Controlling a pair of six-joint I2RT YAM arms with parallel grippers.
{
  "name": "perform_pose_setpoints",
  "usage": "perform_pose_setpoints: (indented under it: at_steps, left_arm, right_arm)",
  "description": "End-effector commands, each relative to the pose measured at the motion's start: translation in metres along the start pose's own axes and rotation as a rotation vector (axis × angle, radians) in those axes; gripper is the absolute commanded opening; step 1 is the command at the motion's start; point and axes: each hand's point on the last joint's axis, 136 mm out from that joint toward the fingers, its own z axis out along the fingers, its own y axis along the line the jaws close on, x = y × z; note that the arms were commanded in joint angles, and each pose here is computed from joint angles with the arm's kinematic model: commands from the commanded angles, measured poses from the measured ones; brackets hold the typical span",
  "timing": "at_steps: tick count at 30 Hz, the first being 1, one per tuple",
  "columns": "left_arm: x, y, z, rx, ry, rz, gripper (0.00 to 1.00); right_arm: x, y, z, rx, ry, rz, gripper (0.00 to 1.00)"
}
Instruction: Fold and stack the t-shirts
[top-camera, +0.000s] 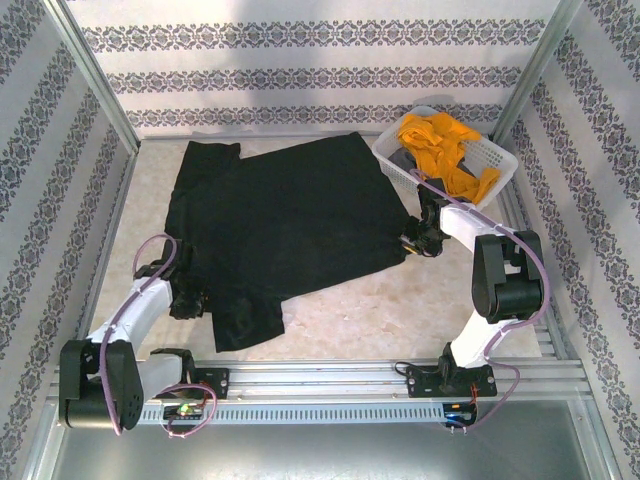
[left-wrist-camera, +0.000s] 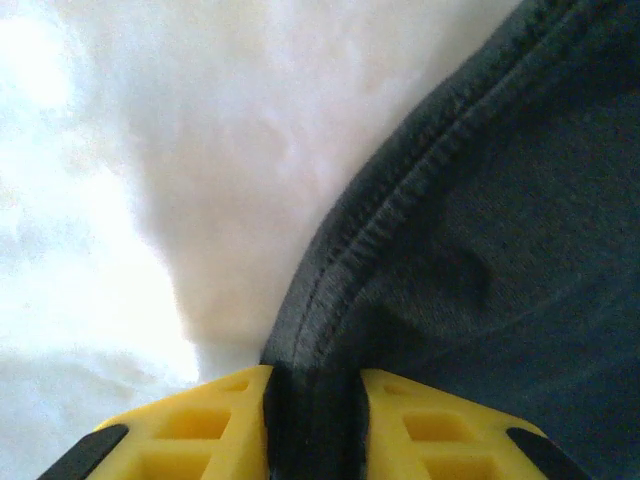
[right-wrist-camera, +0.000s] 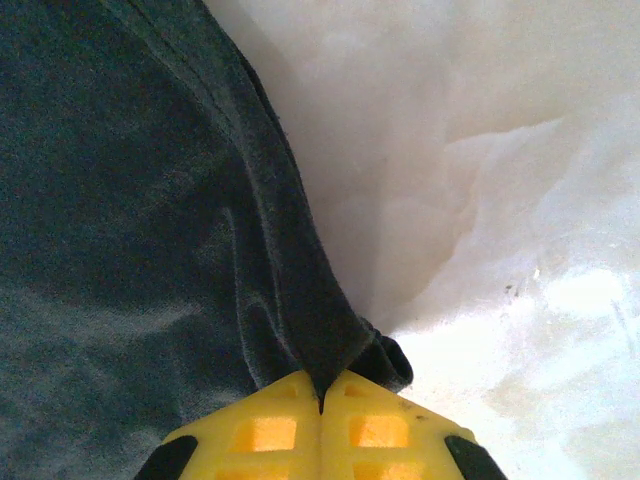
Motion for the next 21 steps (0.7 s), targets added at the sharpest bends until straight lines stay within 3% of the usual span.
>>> perform_pose_setpoints:
  at_steps: [1, 11, 17, 21]
  left_arm:
    - [-0.017, 0.009, -0.002, -0.057, -0.070, 0.059, 0.28]
    - [-0.027, 0.019, -0.008, -0.084, -0.055, 0.119, 0.27]
    - [-0.011, 0.007, -0.034, 0.029, -0.052, 0.117, 0.52]
    - [0.006, 0.009, -0.029, 0.042, 0.010, 0.084, 0.54]
  right_arm:
    - [-0.001, 0.002, -0.006, 0.008, -0.013, -0.002, 0.00]
    - [-0.004, 0.002, -0.011, 0.015, -0.023, -0.020, 0.00]
    - [-0.003, 0.003, -0.011, 0.006, -0.017, -0.022, 0.00]
    - [-0.002, 0.003, -0.009, 0.003, -0.011, -0.022, 0.00]
